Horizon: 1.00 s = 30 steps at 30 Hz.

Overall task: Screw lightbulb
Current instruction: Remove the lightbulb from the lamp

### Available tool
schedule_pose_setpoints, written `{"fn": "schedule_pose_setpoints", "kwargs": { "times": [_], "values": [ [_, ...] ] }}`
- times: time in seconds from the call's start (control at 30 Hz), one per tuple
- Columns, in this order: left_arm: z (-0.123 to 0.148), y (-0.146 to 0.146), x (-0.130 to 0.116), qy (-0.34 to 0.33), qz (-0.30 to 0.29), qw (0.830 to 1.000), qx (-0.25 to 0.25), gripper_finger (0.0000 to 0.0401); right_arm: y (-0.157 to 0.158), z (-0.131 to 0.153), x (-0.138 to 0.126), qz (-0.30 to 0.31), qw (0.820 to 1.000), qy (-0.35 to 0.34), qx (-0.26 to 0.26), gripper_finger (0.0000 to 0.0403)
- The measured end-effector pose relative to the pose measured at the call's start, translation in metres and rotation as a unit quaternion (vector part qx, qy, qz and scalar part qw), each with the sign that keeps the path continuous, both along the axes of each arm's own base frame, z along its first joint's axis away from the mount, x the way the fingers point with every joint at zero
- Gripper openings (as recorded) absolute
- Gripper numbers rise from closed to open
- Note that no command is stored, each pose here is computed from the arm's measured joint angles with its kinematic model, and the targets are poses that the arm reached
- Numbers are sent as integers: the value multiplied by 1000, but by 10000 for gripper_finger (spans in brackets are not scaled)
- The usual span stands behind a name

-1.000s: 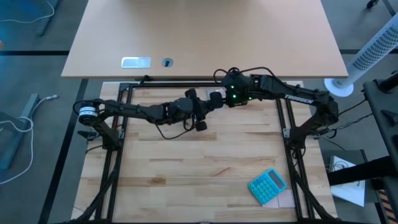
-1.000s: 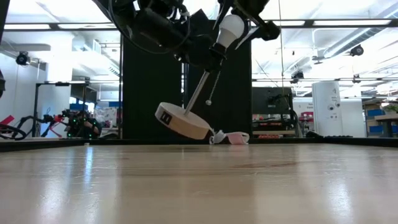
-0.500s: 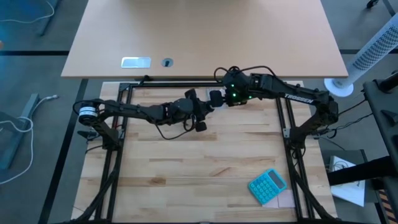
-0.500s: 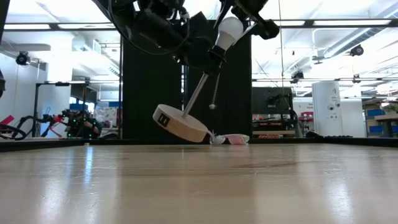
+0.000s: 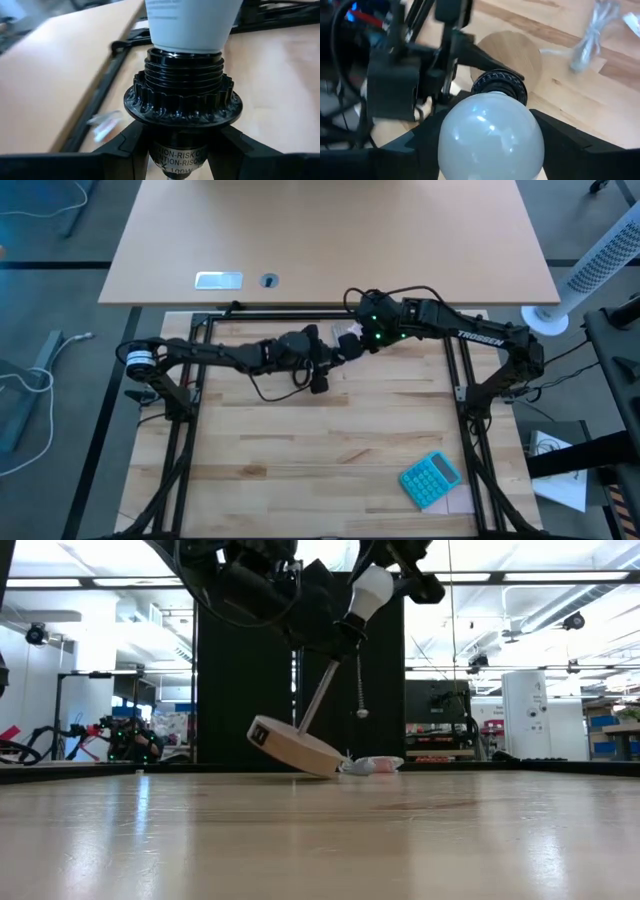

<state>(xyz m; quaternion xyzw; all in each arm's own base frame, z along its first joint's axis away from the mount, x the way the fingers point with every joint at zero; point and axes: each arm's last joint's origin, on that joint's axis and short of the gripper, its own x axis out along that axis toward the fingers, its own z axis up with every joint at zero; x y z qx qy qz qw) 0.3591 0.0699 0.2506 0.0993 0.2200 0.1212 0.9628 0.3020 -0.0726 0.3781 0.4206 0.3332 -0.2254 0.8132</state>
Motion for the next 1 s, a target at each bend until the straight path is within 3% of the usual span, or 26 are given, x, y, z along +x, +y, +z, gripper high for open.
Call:
{"fn": "schedule_pose_setpoints", "kwargs": {
  "times": [0.13,0.23,0.37,0.53,0.67,0.8,1.0],
  "values": [
    [-2,1,-1,1,-66,997,-45,143,2,-1,0,88,995,4,-36,249],
    [-3,5,-3,4,-122,989,-82,143,4,-1,-1,178,981,4,-77,245],
    [-2,11,-7,-4,-208,969,-132,143,7,-3,-3,293,946,8,-142,252],
    [-1,16,-10,-11,-261,951,-164,143,9,-2,-3,388,900,-13,-199,265],
    [-1,17,-10,-13,-270,948,-169,143,10,-2,-4,404,891,-16,-205,278],
    [-1,17,-10,-13,-268,949,-166,143,10,-3,-5,388,904,-10,-180,306],
    [2,18,-9,-24,-251,957,-143,143,7,11,-9,370,910,-12,-186,349]
  ]
}}
